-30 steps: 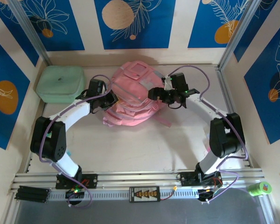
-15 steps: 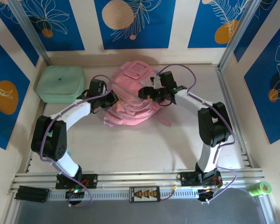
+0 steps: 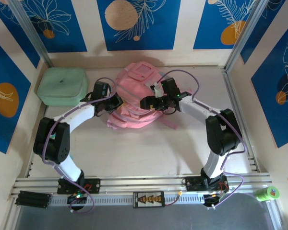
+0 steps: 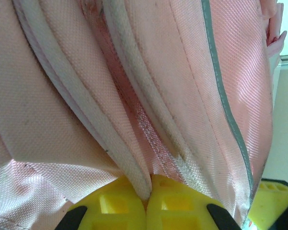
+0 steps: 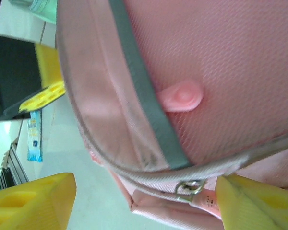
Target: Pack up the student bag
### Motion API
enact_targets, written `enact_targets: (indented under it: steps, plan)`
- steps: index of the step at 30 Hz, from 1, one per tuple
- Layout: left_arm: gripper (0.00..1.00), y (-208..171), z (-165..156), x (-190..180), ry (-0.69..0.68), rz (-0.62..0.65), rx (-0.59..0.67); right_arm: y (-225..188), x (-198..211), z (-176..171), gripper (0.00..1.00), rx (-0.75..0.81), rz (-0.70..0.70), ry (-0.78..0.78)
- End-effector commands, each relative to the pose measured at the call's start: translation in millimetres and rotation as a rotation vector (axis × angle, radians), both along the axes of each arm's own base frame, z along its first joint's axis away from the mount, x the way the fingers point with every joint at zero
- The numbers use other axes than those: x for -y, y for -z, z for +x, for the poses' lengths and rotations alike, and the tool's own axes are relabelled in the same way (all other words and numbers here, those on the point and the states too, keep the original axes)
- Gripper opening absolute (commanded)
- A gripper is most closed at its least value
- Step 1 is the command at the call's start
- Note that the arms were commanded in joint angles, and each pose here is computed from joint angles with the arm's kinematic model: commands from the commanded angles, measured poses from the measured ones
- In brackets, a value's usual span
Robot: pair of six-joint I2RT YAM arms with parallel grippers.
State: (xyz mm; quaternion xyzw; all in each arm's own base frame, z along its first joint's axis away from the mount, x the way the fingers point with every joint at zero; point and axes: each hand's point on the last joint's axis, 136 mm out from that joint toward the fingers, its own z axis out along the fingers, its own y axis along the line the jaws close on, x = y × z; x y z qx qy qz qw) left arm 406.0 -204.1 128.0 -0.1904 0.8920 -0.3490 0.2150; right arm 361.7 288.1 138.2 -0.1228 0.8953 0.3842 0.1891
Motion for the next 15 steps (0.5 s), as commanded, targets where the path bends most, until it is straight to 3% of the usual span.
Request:
enact_targets:
  steps: [1, 9, 15]
  plan:
    - [0.00, -28.8, 10.0, 25.5, 0.066, -0.074, 0.089, 1.6, -2.3, -22.9, 0.73, -0.019, -0.024, -0.056]
    - [0.00, -29.2, 9.3, 25.8, 0.072, -0.071, 0.087, 13.5, 13.5, -6.0, 0.56, 0.068, -0.211, 0.014]
    - [0.00, -28.5, 7.8, 24.7, 0.072, -0.066, 0.085, 15.9, 16.3, -0.1, 0.54, 0.069, -0.251, 0.067]
